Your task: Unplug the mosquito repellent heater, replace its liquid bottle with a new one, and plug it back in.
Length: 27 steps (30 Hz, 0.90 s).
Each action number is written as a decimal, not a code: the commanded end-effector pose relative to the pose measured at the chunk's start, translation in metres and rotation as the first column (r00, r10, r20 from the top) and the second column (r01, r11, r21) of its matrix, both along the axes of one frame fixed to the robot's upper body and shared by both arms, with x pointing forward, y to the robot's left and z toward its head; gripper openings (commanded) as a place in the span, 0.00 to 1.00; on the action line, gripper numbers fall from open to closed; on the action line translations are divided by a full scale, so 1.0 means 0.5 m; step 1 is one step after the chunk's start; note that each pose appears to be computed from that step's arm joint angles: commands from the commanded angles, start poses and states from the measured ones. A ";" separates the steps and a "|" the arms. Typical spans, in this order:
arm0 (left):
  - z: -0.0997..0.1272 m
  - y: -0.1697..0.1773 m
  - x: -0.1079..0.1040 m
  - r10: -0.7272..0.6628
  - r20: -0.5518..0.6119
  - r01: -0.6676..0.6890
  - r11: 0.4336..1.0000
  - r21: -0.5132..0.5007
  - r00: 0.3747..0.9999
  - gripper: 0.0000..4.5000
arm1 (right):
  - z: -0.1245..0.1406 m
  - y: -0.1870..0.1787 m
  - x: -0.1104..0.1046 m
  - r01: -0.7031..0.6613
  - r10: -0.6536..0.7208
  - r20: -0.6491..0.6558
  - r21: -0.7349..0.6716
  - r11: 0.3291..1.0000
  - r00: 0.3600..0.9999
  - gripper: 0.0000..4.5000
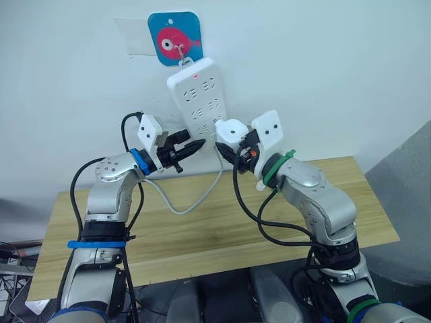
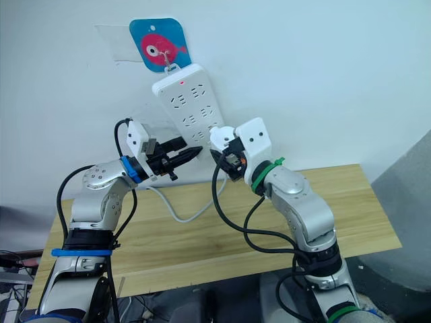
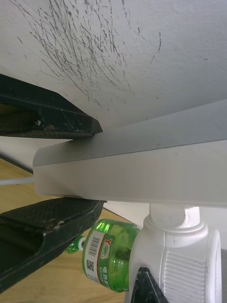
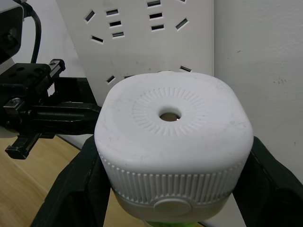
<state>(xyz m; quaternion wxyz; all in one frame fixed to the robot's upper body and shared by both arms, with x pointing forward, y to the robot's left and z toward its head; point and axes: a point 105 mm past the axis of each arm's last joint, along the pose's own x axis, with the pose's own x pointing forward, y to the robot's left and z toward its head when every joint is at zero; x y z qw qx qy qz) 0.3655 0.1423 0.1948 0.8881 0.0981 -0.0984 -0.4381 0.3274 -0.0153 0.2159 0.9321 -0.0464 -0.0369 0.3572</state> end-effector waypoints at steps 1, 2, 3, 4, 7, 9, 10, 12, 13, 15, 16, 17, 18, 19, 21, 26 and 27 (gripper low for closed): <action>0.012 -0.052 -0.024 -0.103 0.054 0.101 0.994 0.036 0.993 0.30 | 0.030 0.009 -0.013 -0.018 0.017 0.051 0.020 1.000 0.999 0.66; 0.012 -0.051 -0.024 -0.102 0.053 0.100 0.994 0.036 0.993 0.30 | 0.030 0.007 -0.015 -0.019 0.018 0.052 0.016 1.000 0.998 0.66; 0.011 -0.051 -0.024 -0.100 0.051 0.098 0.995 0.035 0.994 0.30 | 0.031 0.004 -0.017 -0.019 0.018 0.053 0.015 1.000 0.998 0.66; 0.010 -0.050 -0.023 -0.098 0.050 0.097 0.995 0.036 0.994 0.30 | 0.033 0.002 -0.019 -0.019 0.018 0.055 0.013 1.000 0.998 0.66; 0.009 -0.045 -0.022 -0.088 0.048 0.086 0.996 0.033 0.995 0.30 | 0.041 -0.001 -0.024 -0.020 0.019 0.062 0.009 1.000 0.998 0.66; 0.007 -0.043 -0.024 -0.086 0.045 0.085 0.996 0.037 0.995 0.30 | 0.042 -0.004 -0.026 -0.016 0.016 0.063 0.006 1.000 0.998 0.66; 0.007 -0.042 -0.024 -0.086 0.045 0.084 0.996 0.037 0.995 0.30 | 0.043 -0.006 -0.027 -0.010 0.009 0.062 0.006 1.000 0.998 0.66; 0.007 -0.042 -0.025 -0.084 0.045 0.082 0.996 0.037 0.995 0.30 | 0.045 -0.008 -0.028 -0.001 0.001 0.060 0.005 1.000 0.998 0.66; 0.007 -0.041 -0.026 -0.083 0.045 0.081 0.996 0.037 0.996 0.30 | 0.045 -0.009 -0.028 0.002 -0.002 0.059 0.004 1.000 0.998 0.66; 0.007 -0.041 -0.026 -0.082 0.046 0.080 0.996 0.036 0.996 0.30 | 0.045 -0.010 -0.029 0.007 -0.007 0.059 0.004 1.000 0.998 0.66; 0.007 -0.041 -0.027 -0.082 0.046 0.080 0.996 0.036 0.996 0.30 | 0.046 -0.011 -0.029 0.010 -0.010 0.060 0.004 1.000 0.998 0.66; 0.008 -0.041 -0.027 -0.082 0.046 0.080 0.996 0.036 0.996 0.30 | 0.047 -0.011 -0.029 0.013 -0.013 0.062 0.005 1.000 0.998 0.66; 0.008 -0.041 -0.027 -0.082 0.046 0.080 0.996 0.037 0.996 0.30 | 0.048 -0.011 -0.030 0.014 -0.015 0.063 0.005 1.000 0.998 0.66; 0.008 -0.041 -0.026 -0.082 0.047 0.080 0.996 0.037 0.996 0.30 | 0.048 -0.012 -0.029 0.016 -0.016 0.063 0.005 1.000 0.998 0.66; 0.009 -0.040 -0.026 -0.081 0.048 0.079 0.996 0.038 0.996 0.30 | 0.048 -0.012 -0.030 0.017 -0.018 0.063 0.006 1.000 0.998 0.66; 0.010 -0.039 -0.026 -0.080 0.048 0.078 0.996 0.039 0.996 0.30 | 0.047 -0.013 -0.031 0.020 -0.020 0.060 0.008 1.000 0.998 0.66; 0.009 -0.040 -0.027 -0.081 0.048 0.079 0.996 0.039 0.996 0.30 | 0.047 -0.013 -0.031 0.020 -0.021 0.060 0.010 1.000 0.998 0.66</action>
